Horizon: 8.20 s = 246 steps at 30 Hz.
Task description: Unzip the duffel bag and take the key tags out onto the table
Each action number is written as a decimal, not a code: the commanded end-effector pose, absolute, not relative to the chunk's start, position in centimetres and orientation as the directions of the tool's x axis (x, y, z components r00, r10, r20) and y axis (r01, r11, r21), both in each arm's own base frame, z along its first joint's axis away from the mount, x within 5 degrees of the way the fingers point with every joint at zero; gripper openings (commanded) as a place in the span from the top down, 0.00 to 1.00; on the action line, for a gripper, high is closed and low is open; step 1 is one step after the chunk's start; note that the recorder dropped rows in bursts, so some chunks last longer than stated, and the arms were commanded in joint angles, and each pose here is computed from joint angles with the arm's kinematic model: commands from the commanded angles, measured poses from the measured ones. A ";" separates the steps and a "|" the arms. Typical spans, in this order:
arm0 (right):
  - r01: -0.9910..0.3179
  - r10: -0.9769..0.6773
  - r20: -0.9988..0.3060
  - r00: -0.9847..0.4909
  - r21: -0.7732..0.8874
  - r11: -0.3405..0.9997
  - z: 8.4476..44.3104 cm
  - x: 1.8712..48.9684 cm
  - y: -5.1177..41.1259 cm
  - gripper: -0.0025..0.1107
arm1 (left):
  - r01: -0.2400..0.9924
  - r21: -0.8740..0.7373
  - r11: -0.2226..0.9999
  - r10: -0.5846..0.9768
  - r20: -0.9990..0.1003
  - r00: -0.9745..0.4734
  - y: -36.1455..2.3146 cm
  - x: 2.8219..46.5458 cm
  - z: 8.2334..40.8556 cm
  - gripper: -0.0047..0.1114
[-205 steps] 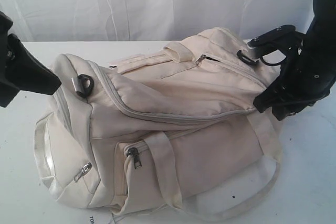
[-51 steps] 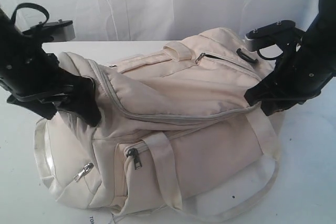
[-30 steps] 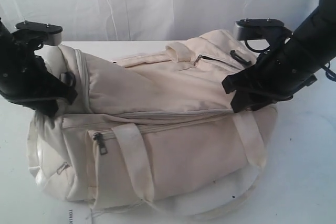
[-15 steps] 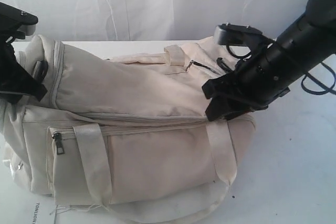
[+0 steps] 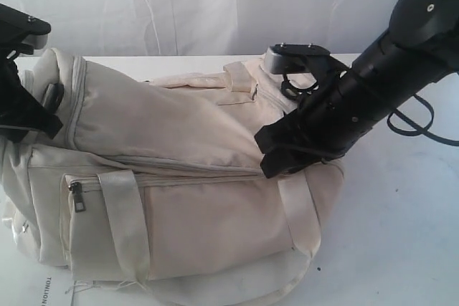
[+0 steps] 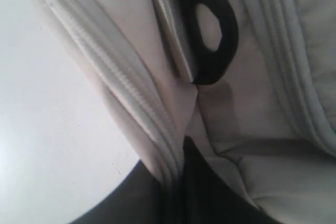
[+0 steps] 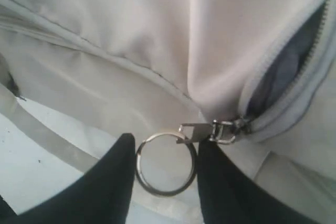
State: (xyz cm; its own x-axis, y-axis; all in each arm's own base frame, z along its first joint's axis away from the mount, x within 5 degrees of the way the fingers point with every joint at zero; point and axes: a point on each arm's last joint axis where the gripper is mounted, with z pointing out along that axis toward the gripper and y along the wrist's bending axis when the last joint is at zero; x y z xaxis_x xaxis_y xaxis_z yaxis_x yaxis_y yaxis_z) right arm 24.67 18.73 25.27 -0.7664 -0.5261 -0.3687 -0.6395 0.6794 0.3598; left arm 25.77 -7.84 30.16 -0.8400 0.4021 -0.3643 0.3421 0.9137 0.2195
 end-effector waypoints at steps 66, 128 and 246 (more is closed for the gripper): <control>-0.413 -0.358 -0.596 -0.719 -0.049 0.910 34.1 30.6 11.5 0.43 | 0.820 -0.220 0.528 0.427 -0.766 -0.480 -33.2 26.0 21.0 0.56; -0.523 -0.367 -0.457 -0.810 0.282 0.804 28.0 32.2 15.4 0.98 | 0.930 -0.224 0.293 0.446 -0.828 -0.340 -31.2 21.9 29.2 0.96; -0.548 -0.381 -0.481 -0.790 0.272 0.791 30.1 30.7 14.9 0.98 | 0.889 0.018 0.458 0.441 -0.873 -0.210 -32.2 23.4 27.4 0.41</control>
